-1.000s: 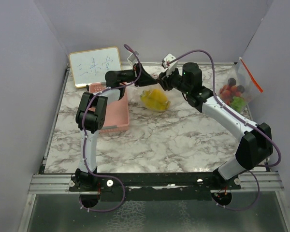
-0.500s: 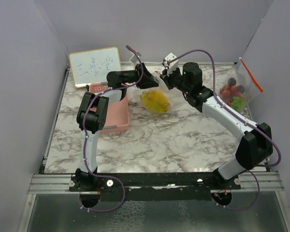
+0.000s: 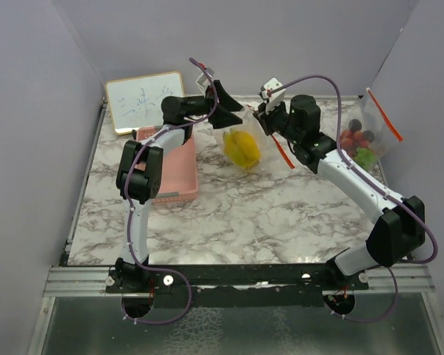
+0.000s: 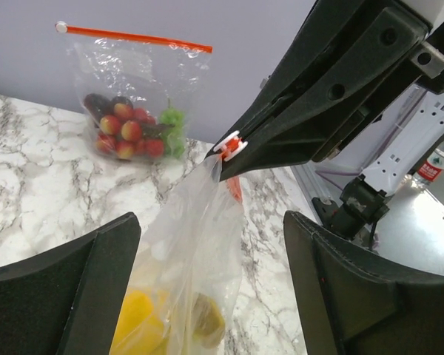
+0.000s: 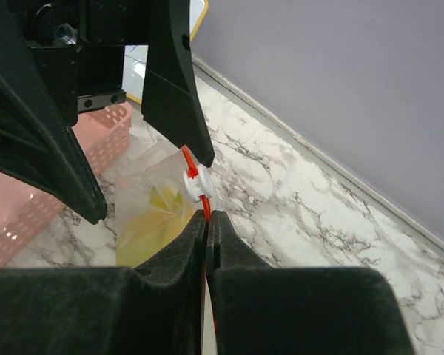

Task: Open the zip-top bag and remove the fake food

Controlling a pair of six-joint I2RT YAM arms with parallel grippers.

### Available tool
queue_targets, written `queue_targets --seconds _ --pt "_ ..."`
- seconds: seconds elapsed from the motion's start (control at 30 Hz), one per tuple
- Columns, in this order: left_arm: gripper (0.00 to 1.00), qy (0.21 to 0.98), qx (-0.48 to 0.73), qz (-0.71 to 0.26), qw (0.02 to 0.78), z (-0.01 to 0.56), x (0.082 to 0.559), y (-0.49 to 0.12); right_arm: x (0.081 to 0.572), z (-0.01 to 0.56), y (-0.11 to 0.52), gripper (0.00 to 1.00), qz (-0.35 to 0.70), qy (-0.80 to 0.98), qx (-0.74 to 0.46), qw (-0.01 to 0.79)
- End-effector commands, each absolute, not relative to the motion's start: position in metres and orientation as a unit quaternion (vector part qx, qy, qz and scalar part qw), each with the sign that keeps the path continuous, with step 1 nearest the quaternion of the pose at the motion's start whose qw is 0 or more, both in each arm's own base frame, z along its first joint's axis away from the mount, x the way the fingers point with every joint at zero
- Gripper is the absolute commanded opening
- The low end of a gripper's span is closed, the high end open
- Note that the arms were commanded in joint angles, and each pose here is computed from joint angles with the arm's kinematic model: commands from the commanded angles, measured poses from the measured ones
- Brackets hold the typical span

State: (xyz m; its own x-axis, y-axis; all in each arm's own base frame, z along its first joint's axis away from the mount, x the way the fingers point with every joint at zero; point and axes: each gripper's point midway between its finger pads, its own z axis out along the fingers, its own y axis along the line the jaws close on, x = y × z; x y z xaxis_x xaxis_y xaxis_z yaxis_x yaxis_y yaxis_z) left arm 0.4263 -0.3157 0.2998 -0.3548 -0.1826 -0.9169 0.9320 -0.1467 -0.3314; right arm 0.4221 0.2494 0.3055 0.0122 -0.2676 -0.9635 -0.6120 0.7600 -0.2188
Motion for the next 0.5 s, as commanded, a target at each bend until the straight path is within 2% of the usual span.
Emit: queue_targets --seconds 0.0,0.23,0.4,0.47 --pt "0.83 0.500 0.374 -0.635 0.455 0.303 0.440 -0.316 0.418 0.323 0.244 0.02 0.145 0.681 -0.310 0.648" --pt "0.87 0.524 0.351 -0.601 0.491 0.307 0.460 -0.314 0.415 0.327 0.246 0.02 0.155 0.679 -0.314 0.646" --pt "0.89 0.541 0.365 -0.543 0.527 0.305 0.453 -0.313 0.410 0.319 0.248 0.02 0.167 0.683 -0.319 0.636" --pt "0.84 0.532 0.369 -0.539 0.539 0.308 0.445 -0.310 0.407 0.317 0.248 0.02 0.172 0.684 -0.319 0.633"
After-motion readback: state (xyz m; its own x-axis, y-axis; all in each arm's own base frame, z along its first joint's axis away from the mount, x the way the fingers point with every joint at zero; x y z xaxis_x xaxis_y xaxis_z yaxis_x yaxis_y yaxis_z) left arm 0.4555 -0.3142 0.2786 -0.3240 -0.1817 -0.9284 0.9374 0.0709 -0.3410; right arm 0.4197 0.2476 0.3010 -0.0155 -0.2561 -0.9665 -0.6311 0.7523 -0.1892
